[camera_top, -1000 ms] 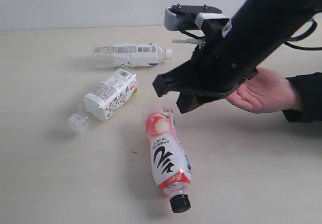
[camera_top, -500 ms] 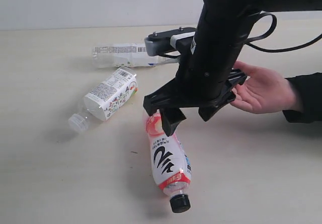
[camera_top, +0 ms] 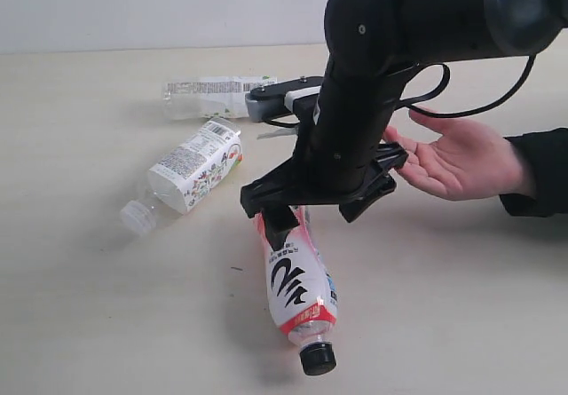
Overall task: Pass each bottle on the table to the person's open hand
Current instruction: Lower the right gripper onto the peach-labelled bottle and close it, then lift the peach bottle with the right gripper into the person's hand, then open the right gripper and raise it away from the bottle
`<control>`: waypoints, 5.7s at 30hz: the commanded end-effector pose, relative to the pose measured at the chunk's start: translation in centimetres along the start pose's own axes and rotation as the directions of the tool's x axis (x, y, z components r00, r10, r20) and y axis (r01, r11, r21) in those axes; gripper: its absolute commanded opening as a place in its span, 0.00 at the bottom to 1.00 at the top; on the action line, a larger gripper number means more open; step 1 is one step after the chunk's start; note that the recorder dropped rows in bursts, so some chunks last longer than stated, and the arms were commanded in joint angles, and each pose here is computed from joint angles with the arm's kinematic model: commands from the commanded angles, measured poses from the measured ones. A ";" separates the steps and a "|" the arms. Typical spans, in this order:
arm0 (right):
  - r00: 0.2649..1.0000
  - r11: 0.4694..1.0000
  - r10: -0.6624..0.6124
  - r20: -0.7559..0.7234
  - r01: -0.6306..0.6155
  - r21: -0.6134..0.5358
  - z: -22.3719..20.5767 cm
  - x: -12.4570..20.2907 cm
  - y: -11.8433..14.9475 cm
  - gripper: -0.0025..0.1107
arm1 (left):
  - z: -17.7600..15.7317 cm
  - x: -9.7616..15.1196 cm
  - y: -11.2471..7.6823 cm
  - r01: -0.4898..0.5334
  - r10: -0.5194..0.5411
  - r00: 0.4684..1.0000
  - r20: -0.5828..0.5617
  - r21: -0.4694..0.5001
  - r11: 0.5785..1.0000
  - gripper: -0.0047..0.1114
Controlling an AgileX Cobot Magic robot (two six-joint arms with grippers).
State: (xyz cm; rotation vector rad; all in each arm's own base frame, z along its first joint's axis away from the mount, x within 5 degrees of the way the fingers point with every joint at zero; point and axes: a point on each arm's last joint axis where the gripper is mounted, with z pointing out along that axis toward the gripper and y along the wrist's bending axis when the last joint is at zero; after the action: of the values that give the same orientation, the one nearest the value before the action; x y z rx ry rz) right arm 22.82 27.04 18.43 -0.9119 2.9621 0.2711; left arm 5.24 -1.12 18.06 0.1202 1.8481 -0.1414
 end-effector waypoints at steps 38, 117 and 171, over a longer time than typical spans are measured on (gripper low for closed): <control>0.999 0.991 0.044 0.017 -0.046 0.126 5.6 -0.7 1.6 0.18 | 0.0 -0.1 -0.1 0.012 -0.012 1.000 0.012 0.008 1.000 0.04; 0.945 0.914 0.263 0.193 -0.308 0.265 -5.1 -2.2 -10.8 0.63 | 0.0 -0.1 -0.1 0.012 -0.012 1.000 0.012 0.008 1.000 0.04; 0.525 0.993 -0.113 0.844 0.097 0.072 -26.1 19.6 -4.6 0.76 | 0.0 -0.1 -0.1 0.012 -0.012 1.000 0.012 0.008 1.000 0.04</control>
State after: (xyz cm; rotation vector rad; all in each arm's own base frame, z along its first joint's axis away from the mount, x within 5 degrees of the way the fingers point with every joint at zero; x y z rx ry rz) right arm 11.19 8.46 41.35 -0.6160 2.0199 0.4835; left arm 5.24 -1.12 18.06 0.1202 1.8481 -0.1414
